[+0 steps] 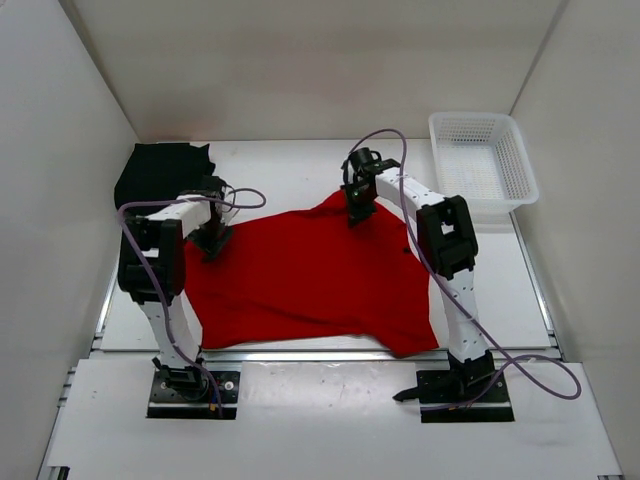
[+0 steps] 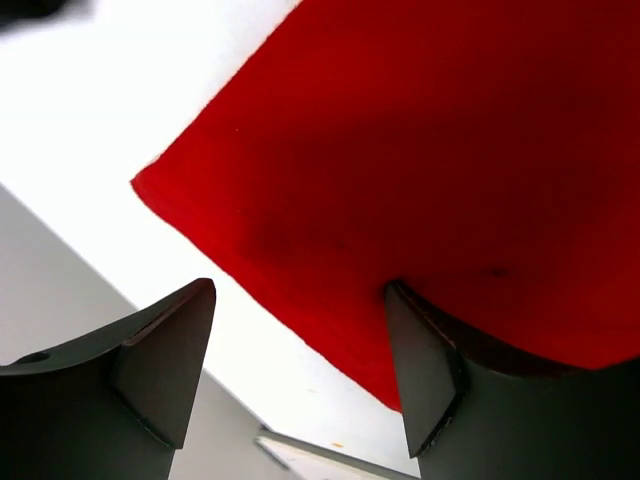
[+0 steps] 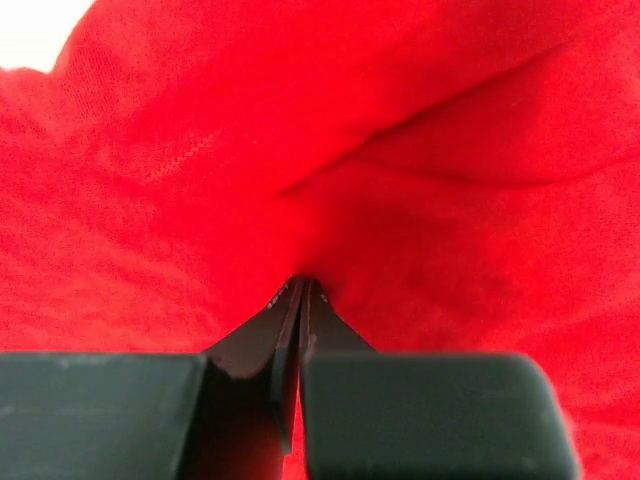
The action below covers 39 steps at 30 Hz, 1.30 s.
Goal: Fold and stack the t-shirts
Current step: Flatten out the tshirt
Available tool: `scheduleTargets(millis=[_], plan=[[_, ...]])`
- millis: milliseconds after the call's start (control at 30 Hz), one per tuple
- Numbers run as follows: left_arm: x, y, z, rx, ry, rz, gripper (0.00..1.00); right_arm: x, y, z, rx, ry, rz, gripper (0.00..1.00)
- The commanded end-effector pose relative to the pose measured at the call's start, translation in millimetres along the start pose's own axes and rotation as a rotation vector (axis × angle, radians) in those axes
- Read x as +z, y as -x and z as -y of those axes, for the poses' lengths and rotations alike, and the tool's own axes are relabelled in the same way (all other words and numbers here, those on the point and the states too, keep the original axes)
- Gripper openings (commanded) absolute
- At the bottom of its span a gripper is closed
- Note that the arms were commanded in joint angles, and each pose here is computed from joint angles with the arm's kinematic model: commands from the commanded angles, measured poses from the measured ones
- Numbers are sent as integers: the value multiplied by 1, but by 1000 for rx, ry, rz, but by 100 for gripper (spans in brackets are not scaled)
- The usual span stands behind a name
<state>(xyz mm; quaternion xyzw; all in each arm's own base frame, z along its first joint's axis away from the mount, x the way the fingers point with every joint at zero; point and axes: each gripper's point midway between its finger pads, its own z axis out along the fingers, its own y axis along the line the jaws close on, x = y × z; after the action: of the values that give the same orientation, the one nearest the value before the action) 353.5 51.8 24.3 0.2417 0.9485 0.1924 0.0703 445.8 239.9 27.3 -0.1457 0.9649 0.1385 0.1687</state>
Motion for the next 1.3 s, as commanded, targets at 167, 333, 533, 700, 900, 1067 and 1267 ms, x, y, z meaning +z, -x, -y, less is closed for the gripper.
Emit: scheduleTargets(millis=[167, 333, 533, 700, 900, 1067, 1267], plan=[[29, 55, -13, 57, 131, 15, 81, 1, 33, 60, 192, -222, 48, 12], [12, 151, -9, 46, 180, 218, 85, -5, 70, 106, 277, -338, 141, 9], [-1, 261, 6, 45, 134, 386, 90, -7, 93, 147, 312, -384, 211, 11], [-36, 318, -1, 24, 183, 520, 98, -54, 147, 151, 279, -305, 393, 14], [-138, 322, -58, -243, 178, 703, 98, -148, 198, 102, 184, -165, 606, 22], [-222, 272, -80, -306, 38, 809, 99, -244, 200, 70, 132, -154, 723, 26], [-181, 158, -40, -119, -113, 598, 91, -279, 110, 53, 75, -297, 598, 31]])
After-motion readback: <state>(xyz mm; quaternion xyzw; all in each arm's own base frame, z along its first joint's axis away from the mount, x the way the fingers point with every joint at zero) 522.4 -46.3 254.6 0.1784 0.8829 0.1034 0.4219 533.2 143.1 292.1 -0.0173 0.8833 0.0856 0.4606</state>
